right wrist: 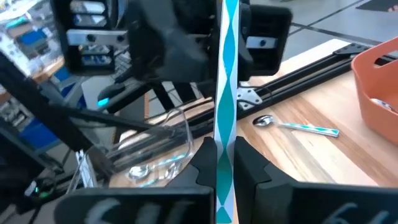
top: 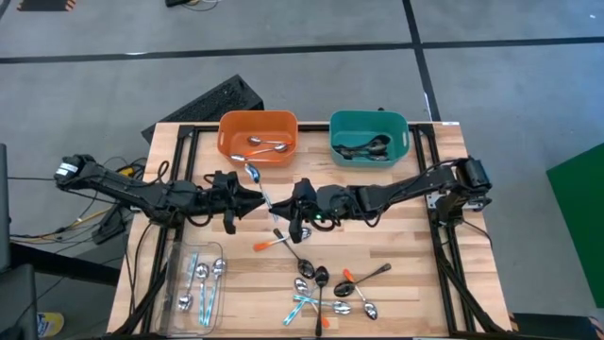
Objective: Sort silverware by color (type)
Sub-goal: Put the green spoon into the transparent bin
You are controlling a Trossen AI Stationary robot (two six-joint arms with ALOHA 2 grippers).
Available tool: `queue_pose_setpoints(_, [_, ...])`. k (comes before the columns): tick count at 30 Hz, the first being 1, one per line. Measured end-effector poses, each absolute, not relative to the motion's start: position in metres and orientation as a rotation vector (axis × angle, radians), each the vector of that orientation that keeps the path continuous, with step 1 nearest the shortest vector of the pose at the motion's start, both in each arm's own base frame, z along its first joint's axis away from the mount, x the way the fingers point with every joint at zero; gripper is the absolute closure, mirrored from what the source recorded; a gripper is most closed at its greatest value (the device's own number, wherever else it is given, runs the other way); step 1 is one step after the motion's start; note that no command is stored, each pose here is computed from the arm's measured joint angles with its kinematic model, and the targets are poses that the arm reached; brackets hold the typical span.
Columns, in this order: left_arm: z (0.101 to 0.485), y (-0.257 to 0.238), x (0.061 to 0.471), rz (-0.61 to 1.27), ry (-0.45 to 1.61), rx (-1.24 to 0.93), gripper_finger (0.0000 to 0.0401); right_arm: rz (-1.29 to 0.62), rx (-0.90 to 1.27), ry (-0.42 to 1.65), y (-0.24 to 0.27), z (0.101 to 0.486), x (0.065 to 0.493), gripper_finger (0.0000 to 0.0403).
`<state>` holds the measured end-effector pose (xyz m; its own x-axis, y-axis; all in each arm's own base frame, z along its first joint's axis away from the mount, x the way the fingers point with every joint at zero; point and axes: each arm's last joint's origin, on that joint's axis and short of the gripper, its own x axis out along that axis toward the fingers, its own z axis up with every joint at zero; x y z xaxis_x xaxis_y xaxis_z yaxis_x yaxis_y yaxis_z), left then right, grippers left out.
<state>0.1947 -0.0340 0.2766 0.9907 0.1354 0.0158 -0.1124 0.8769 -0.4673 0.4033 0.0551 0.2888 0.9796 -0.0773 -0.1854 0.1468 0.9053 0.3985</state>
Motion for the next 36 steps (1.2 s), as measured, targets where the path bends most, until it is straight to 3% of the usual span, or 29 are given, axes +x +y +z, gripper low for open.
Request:
queue_pose_setpoints(6, [0.280, -0.028, 0.197, 0.028, -0.058, -0.467, 0.0245, -0.153, 0.435, 0.126, 0.054, 0.292, 0.403, 0.0370])
queue_pose_setpoints(11, [0.282, -0.018, 0.198, 0.016, -0.083, -0.466, 0.0236, -0.152, 0.436, 0.120, 0.053, 0.294, 0.403, 0.0370])
queue_pose_setpoints(16, [0.284, -0.010, 0.199, -0.026, -0.087, -0.491, 0.0280, -0.147, 0.422, 0.119, 0.053, 0.294, 0.403, 0.0370])
queue_pose_setpoints(22, [0.285, -0.005, 0.199, -0.042, -0.099, -0.486, 0.0381, -0.124, 0.414, 0.103, 0.052, 0.296, 0.404, 0.0370])
queue_pose_setpoints(36, [0.288, -0.006, 0.192, -0.060, -0.093, -0.487, 0.0399, -0.113, 0.479, 0.106, 0.052, 0.296, 0.404, 0.0364])
